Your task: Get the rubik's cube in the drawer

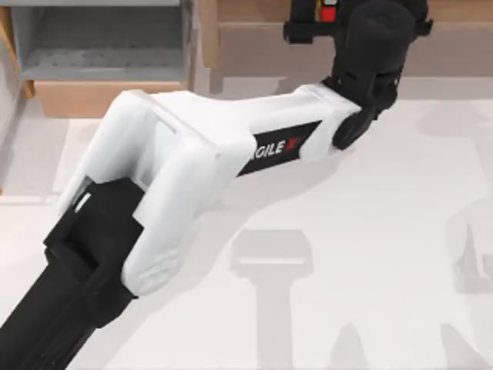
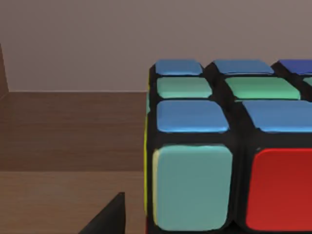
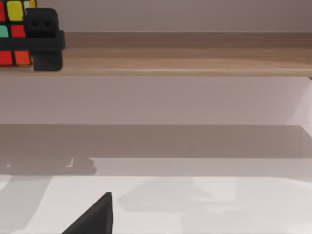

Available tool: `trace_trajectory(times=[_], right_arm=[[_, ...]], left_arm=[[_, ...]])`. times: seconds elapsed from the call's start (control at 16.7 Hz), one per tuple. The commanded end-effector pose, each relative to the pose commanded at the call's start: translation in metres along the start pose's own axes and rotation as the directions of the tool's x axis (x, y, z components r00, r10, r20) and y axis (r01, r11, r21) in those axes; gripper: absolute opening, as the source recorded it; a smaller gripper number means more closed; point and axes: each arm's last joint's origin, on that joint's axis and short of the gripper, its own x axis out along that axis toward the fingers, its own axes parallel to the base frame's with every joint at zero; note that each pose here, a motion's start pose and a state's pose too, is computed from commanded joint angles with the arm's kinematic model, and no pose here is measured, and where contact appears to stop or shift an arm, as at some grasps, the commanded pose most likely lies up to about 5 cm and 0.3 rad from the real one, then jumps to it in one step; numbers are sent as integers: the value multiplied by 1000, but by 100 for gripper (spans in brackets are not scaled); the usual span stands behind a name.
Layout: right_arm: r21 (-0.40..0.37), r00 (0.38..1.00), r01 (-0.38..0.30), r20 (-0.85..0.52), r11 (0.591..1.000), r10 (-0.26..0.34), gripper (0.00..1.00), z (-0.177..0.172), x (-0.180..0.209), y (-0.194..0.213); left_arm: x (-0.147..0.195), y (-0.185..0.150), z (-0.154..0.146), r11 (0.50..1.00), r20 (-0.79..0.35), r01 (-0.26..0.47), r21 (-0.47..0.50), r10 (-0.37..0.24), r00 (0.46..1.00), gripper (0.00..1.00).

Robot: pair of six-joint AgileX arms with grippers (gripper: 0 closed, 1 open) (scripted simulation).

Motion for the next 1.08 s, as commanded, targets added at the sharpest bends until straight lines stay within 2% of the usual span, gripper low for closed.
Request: trace_trajectory(times=[0.6,1.08], right_arm=[[0,1000,0,0,1000,0,100,0,0,0],[0,1000,0,0,1000,0,100,0,0,0]], left_arm=[[0,0,0,1000,0,0,0,0,1000,2],[0,0,0,1000,0,0,0,0,1000,0]])
